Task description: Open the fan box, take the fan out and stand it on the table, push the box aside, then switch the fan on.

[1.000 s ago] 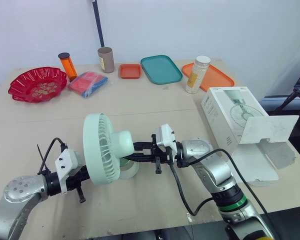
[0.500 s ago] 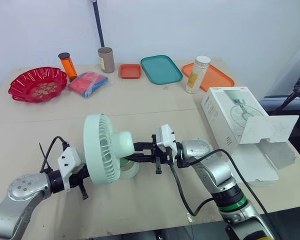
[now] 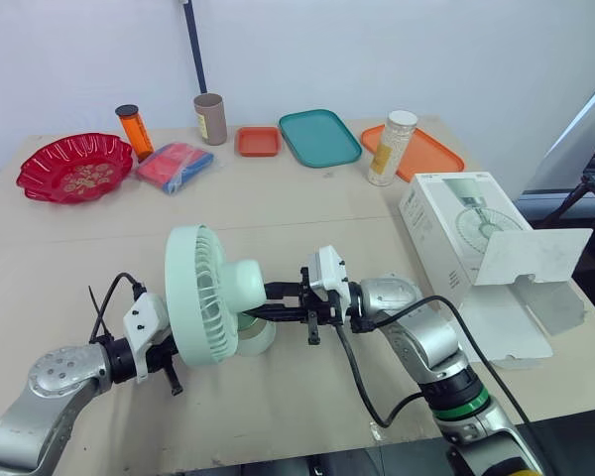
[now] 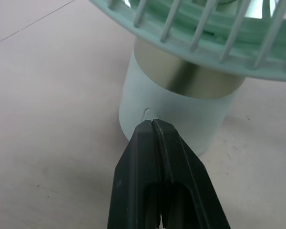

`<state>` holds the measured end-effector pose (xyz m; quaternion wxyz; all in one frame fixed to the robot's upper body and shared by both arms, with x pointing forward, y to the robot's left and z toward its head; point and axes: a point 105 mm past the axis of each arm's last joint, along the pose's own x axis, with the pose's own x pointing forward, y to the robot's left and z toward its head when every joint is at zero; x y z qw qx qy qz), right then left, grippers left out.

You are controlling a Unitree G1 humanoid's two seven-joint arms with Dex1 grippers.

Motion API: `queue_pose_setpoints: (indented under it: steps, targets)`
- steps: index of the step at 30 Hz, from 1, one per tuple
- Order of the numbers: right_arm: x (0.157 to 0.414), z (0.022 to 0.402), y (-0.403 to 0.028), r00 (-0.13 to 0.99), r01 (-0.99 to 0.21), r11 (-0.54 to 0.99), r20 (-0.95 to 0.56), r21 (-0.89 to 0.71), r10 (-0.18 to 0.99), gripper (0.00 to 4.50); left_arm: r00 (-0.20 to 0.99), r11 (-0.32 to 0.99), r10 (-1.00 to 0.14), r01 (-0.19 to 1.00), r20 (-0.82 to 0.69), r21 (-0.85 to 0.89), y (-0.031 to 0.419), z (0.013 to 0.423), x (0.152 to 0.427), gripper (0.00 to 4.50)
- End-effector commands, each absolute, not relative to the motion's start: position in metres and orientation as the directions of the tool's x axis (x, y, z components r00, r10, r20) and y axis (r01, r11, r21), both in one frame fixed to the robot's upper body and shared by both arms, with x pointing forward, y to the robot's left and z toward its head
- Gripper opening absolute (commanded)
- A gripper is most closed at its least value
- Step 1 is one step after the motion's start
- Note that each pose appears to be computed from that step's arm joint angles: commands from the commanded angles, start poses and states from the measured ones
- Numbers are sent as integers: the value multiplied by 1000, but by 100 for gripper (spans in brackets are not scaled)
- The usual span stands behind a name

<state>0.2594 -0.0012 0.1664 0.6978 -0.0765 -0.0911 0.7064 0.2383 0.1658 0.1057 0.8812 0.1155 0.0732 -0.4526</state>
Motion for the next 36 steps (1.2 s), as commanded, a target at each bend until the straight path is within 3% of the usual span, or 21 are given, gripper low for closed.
queue_pose_setpoints:
  steps: [1,36]
  targets:
    - [251,185,1,-52,-956,-31,66,-292,996,31,580,559,-786,815,-215,154,163,109,238,9]
    - [247,182,3,-39,-961,-21,63,-277,997,31,601,584,-776,799,-189,142,160,108,242,9]
